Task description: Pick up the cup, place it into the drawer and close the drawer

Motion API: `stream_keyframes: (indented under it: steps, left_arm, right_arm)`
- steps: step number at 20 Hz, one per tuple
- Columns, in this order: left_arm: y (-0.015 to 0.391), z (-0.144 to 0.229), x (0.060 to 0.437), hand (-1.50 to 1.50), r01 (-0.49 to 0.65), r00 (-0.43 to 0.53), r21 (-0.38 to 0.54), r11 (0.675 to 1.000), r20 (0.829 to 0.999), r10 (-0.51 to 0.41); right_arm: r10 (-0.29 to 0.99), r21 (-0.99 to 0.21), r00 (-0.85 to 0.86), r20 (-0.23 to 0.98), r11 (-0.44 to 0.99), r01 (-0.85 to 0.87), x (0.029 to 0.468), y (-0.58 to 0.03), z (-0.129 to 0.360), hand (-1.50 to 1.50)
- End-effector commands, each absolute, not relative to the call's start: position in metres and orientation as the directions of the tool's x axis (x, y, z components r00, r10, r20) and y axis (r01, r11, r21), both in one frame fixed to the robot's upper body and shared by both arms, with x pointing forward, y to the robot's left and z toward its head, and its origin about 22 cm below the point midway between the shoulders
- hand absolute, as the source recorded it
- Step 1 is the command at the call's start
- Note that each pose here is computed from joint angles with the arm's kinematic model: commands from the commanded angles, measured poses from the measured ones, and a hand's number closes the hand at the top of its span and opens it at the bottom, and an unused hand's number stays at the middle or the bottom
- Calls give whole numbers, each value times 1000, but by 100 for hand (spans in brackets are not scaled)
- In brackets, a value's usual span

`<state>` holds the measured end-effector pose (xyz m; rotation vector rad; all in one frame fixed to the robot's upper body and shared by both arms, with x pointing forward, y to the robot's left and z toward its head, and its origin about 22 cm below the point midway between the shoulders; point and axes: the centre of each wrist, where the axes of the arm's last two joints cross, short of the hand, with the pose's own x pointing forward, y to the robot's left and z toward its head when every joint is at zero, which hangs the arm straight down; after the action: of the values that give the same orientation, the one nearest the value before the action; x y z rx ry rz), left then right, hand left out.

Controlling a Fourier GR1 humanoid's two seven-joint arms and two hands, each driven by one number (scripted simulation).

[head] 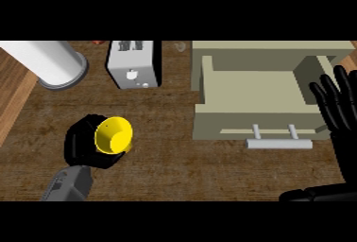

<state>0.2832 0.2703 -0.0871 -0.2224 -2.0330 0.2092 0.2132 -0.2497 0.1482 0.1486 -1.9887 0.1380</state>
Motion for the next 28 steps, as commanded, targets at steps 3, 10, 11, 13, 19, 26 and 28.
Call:
stream_keyframes:
  steps: [3, 10, 11, 13, 19, 26, 28]
  left_arm:
    - [233, -30, 301, 150, 203, -468, -237, 950, 829, 307]
    - [208, 48, 331, 150, 234, -470, -242, 942, 820, 327]
    - [185, 55, 309, 150, 253, -466, -266, 930, 809, 359]
    - [183, 75, 335, 150, 242, -489, -242, 940, 806, 333]
    - [138, 116, 343, 150, 248, -507, -181, 952, 813, 287]
    - [134, 164, 358, 150, 254, -502, -135, 958, 828, 250]
    - [98, 174, 368, 150, 229, -505, -113, 967, 835, 217]
  right_arm:
    - [-43, -28, -400, 915, 985, -171, 203, -248, 142, -150]
    - [-47, -21, -400, 915, 986, -164, 218, -240, 137, -150]
    - [-26, -35, -396, 918, 989, -147, 226, -269, 140, -150]
    - [-41, -28, -412, 910, 987, -161, 215, -246, 156, -150]
    - [-34, -34, -424, 905, 988, -151, 214, -248, 161, -150]
    - [-38, -24, -389, 920, 988, -151, 231, -254, 149, -150]
    - [-42, -25, -390, 920, 986, -166, 208, -257, 143, -150]
